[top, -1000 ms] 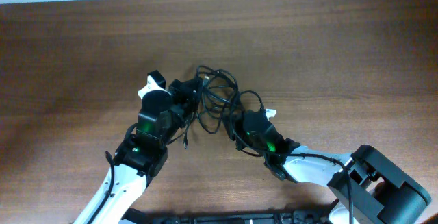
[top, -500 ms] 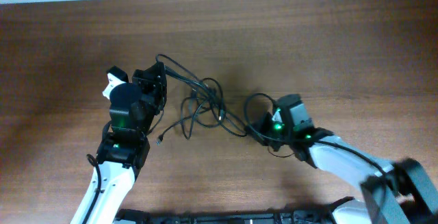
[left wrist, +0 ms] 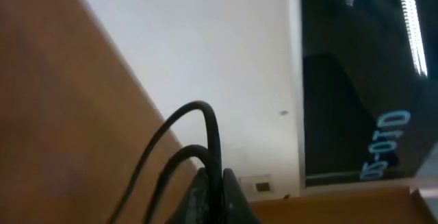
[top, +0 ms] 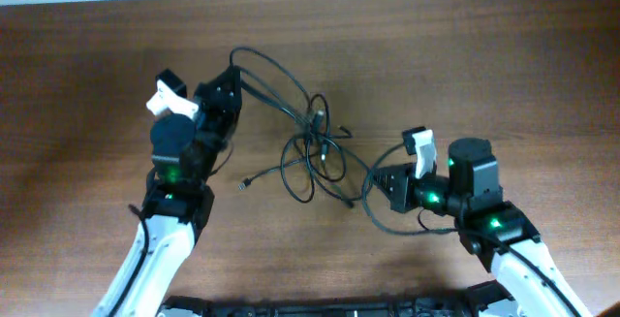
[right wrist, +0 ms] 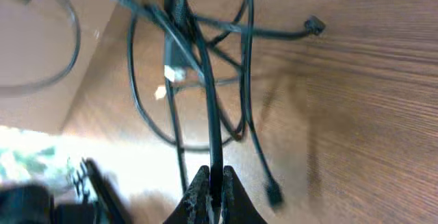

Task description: Untangle cables

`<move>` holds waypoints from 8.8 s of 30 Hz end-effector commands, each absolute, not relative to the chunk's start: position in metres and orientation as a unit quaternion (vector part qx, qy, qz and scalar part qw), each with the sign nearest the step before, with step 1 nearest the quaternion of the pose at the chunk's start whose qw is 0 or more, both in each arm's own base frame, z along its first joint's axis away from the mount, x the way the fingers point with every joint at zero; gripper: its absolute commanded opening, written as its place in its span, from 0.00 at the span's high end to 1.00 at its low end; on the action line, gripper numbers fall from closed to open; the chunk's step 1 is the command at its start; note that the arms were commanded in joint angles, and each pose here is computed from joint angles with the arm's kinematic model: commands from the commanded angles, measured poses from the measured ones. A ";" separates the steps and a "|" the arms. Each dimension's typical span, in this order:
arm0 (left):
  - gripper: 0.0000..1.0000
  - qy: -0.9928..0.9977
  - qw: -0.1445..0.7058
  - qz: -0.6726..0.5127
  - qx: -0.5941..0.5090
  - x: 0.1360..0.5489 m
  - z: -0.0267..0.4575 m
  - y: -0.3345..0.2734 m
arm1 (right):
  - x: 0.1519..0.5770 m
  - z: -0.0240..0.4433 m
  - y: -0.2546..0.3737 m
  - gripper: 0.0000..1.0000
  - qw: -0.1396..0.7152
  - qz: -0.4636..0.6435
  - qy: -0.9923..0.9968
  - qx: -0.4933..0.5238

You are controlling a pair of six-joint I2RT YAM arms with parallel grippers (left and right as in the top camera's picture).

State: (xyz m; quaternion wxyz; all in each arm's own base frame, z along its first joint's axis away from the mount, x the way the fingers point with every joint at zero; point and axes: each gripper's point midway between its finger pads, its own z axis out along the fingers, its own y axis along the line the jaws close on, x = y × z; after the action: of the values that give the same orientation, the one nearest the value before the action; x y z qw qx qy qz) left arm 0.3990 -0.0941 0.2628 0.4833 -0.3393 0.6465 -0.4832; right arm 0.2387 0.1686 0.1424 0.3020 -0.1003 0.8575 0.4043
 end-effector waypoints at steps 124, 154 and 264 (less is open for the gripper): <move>1.00 0.622 0.489 -0.593 0.148 0.290 0.343 -0.277 | 0.355 0.080 0.163 0.01 0.401 0.341 0.850 -0.020; 1.00 0.570 0.460 -0.642 0.228 0.257 0.365 -0.277 | 0.319 0.104 0.194 0.21 0.386 0.431 0.794 -0.186; 1.00 0.688 0.621 0.268 -0.265 0.529 0.290 0.265 | 0.266 0.046 0.060 0.01 0.239 0.194 0.945 0.111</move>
State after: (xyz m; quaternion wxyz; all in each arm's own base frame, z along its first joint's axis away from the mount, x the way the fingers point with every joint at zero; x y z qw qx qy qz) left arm 0.5206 0.2336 0.3062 0.6453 -0.2543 0.6775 0.2447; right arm 0.2650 0.0605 0.0458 0.2387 0.1115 0.9451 0.1932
